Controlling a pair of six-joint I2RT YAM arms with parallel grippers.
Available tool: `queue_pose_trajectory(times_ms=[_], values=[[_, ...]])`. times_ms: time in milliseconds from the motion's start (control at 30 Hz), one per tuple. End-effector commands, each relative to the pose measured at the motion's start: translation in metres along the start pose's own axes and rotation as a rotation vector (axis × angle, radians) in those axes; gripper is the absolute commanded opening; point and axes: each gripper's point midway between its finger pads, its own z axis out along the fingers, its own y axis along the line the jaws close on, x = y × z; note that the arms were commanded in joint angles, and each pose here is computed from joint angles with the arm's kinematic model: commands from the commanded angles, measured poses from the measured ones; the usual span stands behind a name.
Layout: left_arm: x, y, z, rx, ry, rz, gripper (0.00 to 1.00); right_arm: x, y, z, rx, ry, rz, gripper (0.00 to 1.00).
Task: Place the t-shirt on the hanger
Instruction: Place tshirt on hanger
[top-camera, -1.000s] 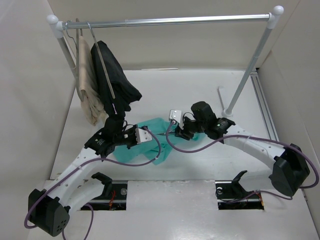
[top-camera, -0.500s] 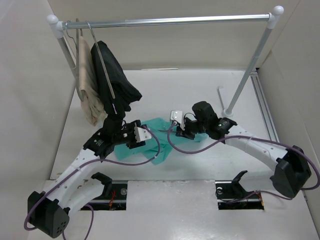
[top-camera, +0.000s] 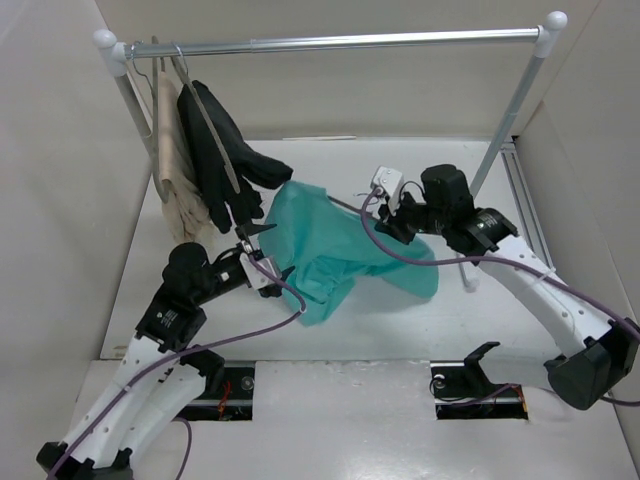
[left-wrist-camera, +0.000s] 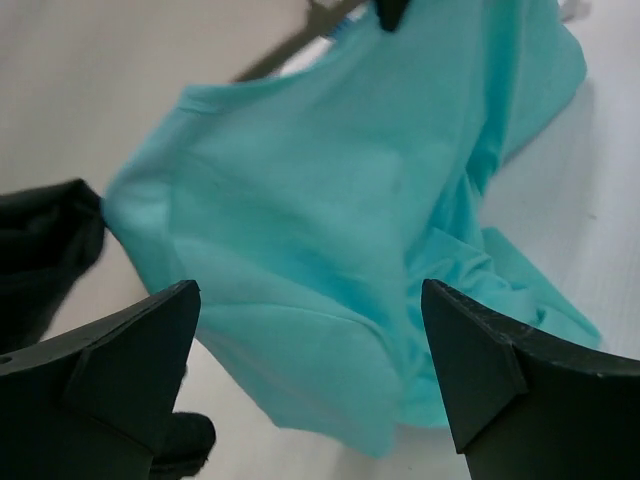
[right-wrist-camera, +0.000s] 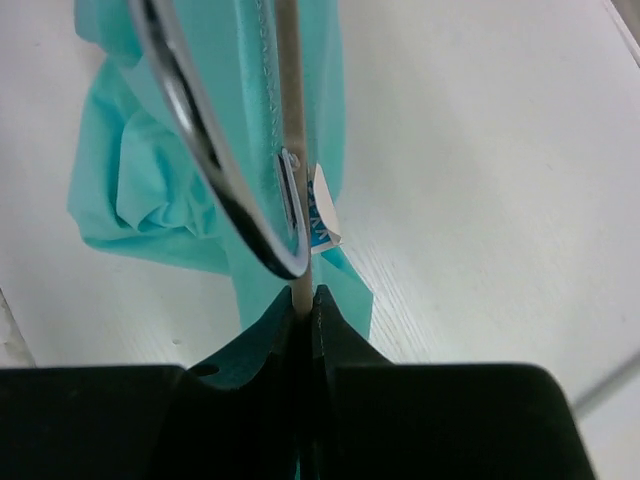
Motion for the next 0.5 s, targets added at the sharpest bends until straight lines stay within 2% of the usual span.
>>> queue_pose_trajectory(times_ms=[0, 67, 100, 200, 233, 300, 367, 467], values=[[-0.027, -0.006, 0.005, 0.094, -0.077, -0.010, 0.89, -0.049, -0.025, -0.041, 0.138, -0.086, 0.052, 0.00], [-0.013, -0.022, 0.013, 0.195, -0.031, -0.077, 0.87, -0.052, -0.029, -0.053, 0.166, -0.054, 0.073, 0.00], [0.004, -0.032, 0.022, 0.257, 0.034, -0.149, 0.85, -0.069, -0.031, -0.061, 0.175, -0.080, 0.087, 0.00], [0.022, -0.040, 0.037, 0.277, 0.103, -0.356, 0.85, -0.074, -0.030, -0.069, 0.181, -0.076, 0.142, 0.00], [0.027, -0.039, 0.049, 0.266, 0.100, -0.392, 0.93, -0.075, -0.027, -0.068, 0.169, -0.083, 0.179, 0.00], [0.032, -0.029, 0.059, 0.180, 0.110, -0.479, 1.00, -0.080, -0.019, -0.070, 0.147, -0.102, 0.203, 0.00], [0.023, -0.017, 0.072, 0.110, 0.060, -0.476, 1.00, -0.087, -0.004, -0.071, 0.107, -0.120, 0.232, 0.00], [0.036, 0.002, 0.082, -0.063, 0.085, -0.510, 1.00, -0.100, 0.023, -0.069, 0.036, -0.164, 0.245, 0.00]])
